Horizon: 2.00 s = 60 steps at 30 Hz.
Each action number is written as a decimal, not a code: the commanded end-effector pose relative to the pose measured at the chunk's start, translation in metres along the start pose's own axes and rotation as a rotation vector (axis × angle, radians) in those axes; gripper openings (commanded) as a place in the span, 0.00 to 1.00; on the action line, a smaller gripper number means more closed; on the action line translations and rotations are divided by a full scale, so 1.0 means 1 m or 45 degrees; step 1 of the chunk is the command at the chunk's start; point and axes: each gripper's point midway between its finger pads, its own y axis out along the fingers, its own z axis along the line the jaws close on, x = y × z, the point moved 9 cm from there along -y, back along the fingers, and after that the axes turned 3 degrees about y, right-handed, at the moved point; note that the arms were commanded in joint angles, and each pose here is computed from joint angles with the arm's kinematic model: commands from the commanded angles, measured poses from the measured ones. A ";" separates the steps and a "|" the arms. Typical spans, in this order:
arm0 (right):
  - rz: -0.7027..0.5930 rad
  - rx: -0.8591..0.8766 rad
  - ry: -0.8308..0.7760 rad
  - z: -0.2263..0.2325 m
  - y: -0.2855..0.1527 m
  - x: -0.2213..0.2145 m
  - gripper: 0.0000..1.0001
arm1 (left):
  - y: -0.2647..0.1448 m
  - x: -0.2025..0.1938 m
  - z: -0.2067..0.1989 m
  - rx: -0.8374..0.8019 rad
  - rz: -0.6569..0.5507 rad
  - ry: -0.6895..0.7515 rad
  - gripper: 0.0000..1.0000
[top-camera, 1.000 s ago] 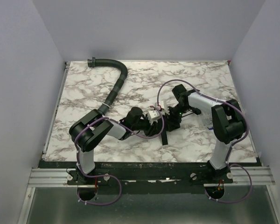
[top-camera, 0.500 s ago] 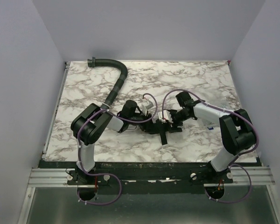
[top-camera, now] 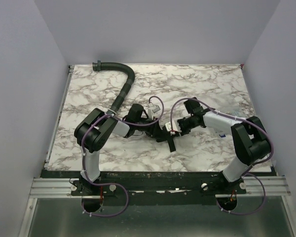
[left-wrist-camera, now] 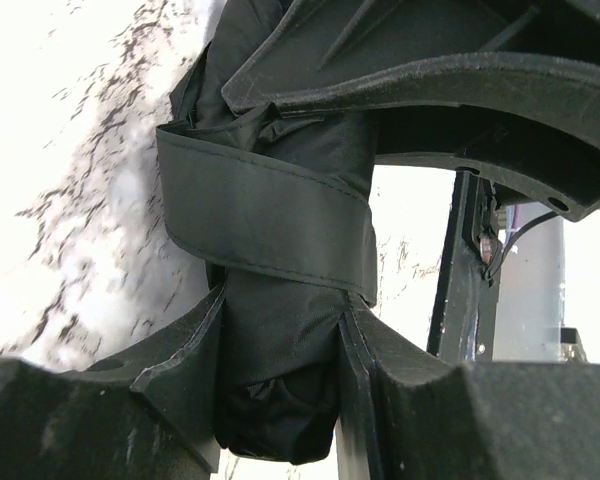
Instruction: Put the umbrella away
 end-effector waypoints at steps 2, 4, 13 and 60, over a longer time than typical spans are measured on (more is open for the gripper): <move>0.201 0.317 0.212 0.046 0.029 -0.021 0.20 | -0.023 -0.055 0.030 0.359 0.075 -0.409 0.33; 0.222 0.349 0.283 0.037 0.027 -0.017 0.19 | -0.026 -0.041 0.020 0.307 -0.008 -0.329 0.46; 0.254 0.731 0.610 0.041 0.037 -0.018 0.14 | -0.064 0.000 -0.025 0.423 -0.385 0.302 0.67; 0.289 1.046 0.824 0.041 0.051 -0.036 0.20 | 0.010 -0.045 0.000 0.733 0.245 1.422 0.21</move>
